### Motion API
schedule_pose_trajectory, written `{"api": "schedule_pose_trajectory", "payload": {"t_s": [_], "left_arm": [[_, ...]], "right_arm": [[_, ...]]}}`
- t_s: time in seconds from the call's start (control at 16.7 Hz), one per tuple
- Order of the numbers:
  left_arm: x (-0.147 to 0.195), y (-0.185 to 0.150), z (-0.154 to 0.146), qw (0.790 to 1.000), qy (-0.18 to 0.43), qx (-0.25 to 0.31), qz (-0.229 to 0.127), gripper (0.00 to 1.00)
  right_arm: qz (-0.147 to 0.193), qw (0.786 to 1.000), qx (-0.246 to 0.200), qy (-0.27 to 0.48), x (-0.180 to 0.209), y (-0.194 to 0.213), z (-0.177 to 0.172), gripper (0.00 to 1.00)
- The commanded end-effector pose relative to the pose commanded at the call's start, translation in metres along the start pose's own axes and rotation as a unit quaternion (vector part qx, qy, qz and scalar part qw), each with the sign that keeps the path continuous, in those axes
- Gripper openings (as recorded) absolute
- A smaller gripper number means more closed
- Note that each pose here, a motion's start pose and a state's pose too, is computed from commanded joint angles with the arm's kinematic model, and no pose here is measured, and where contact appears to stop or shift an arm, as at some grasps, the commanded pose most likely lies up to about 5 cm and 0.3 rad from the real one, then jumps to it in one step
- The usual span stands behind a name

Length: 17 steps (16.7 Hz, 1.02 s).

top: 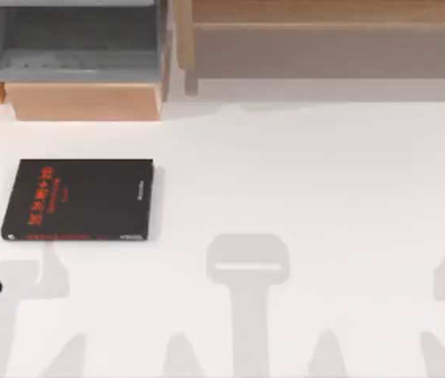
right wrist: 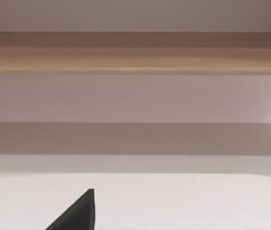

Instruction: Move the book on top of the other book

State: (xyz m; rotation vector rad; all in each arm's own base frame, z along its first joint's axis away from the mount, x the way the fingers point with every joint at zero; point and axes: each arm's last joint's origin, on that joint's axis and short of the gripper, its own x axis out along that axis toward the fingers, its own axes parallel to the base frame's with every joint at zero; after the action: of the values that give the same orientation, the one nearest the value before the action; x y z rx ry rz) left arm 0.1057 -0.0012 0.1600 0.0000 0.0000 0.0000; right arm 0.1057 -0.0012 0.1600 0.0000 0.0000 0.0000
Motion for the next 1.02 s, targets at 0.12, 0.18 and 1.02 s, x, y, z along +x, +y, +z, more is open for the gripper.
{"api": "schedule_pose_trajectory", "payload": {"t_s": [0.12,0.18,1.02], "left_arm": [[0.000,0.000,0.000,1.000,0.000,0.000,0.000,1.00],[0.000,0.000,0.002,1.000,-0.001,0.000,0.000,1.00],[0.108,-0.023,0.129,1.000,0.006,-0.005,-0.006,1.00]], "right_arm": [[0.000,1.000,0.000,0.000,0.000,0.000,0.000,1.00],[0.000,1.000,0.000,0.000,0.000,0.000,0.000,1.00],[0.000,1.000,0.000,0.000,0.000,0.000,0.000,1.00]]}}
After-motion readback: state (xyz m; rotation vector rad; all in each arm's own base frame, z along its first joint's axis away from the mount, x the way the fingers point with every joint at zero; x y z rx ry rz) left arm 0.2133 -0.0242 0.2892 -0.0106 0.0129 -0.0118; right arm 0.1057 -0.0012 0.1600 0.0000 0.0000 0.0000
